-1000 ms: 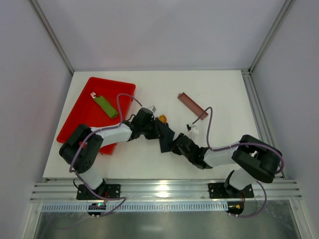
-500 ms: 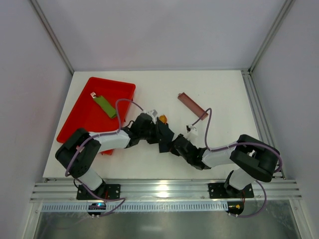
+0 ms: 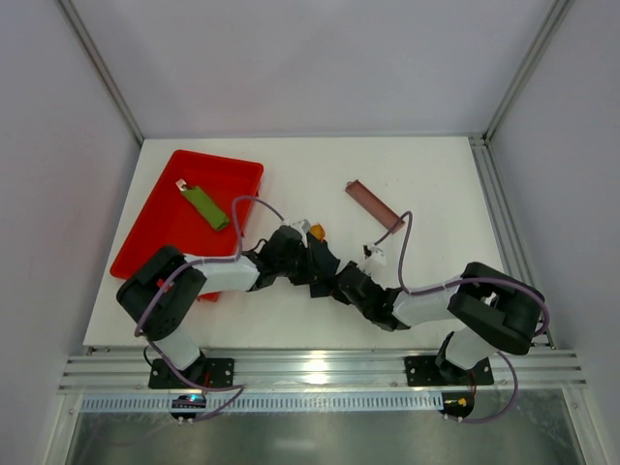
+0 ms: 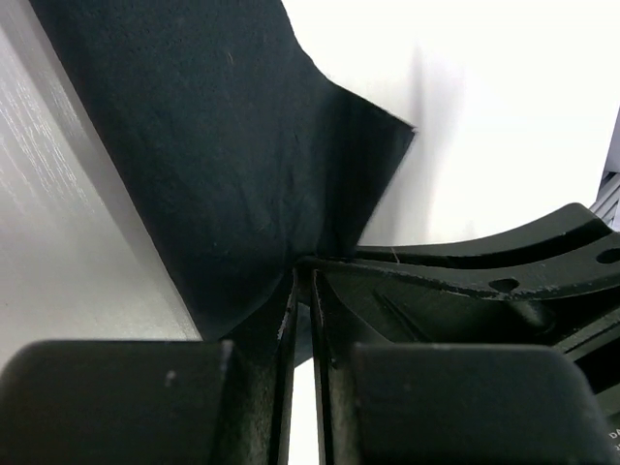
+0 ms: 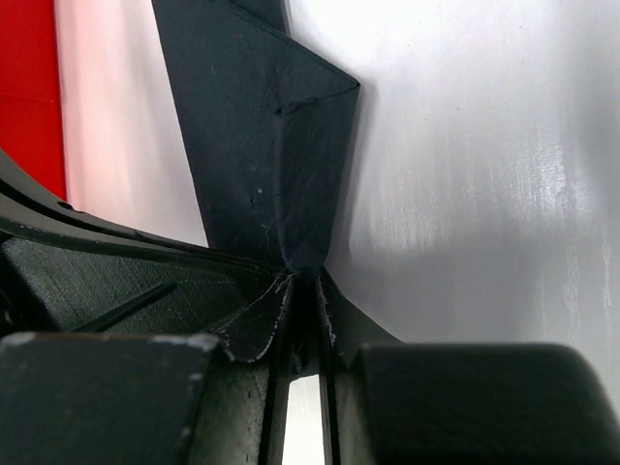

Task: Place the utensils on the paper napkin and roll it up

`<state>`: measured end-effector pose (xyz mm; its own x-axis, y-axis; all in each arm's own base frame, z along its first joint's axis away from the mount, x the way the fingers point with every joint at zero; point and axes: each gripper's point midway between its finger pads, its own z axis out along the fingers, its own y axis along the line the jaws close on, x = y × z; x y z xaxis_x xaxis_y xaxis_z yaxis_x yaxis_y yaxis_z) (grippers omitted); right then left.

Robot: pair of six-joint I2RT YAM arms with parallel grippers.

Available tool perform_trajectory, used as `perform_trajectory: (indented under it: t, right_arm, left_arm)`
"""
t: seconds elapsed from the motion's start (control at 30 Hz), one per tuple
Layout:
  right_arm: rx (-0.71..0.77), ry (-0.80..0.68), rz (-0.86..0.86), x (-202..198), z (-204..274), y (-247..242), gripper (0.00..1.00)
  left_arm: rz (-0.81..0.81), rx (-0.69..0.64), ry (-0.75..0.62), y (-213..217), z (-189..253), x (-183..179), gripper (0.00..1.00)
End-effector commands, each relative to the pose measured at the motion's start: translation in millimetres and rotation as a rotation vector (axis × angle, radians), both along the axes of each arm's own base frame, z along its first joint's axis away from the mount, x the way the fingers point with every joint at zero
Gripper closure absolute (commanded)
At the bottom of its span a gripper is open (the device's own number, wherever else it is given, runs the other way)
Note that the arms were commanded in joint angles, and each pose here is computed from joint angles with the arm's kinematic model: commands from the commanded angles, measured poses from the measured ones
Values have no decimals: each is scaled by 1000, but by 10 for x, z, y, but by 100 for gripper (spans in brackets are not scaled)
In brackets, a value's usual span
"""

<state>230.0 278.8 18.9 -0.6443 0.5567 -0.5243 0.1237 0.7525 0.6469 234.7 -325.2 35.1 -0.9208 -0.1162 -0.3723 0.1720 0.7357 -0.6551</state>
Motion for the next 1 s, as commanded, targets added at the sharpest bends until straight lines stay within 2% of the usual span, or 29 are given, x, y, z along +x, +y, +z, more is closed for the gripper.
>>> perform_trajectory:
  t: [0.0, 0.07, 0.17, 0.2, 0.33, 0.63, 0.77, 0.97]
  right_arm:
    - [19, -43, -20, 59, 151, 33, 83]
    - [13, -46, -14, 46, 187, 15, 81]
    - [-12, -42, 3, -1, 252, -41, 73]
    - [-20, -40, 0, -11, 264, -70, 67]
    - [-83, -52, 4, -29, 317, -216, 57]
    - [-171, -83, 47, 374, 604, -453, 57]
    - [-176, -151, 158, 525, 883, -250, 59]
    - [-193, -86, 214, 602, 636, -118, 66]
  left_arm:
    - [-2, 5, -27, -41, -48, 30, 92]
    - [1, 19, -22, -18, -102, 17, 92]
    - [3, 39, -12, 23, -179, -14, 93]
    - [4, 45, -12, 38, -197, -21, 93]
    - [10, 60, -11, 71, -230, -19, 93]
    - [4, 63, -8, 66, -241, -28, 93]
    - [5, 68, -5, 75, -251, -34, 93]
    - [6, 72, -2, 68, -255, -23, 92]
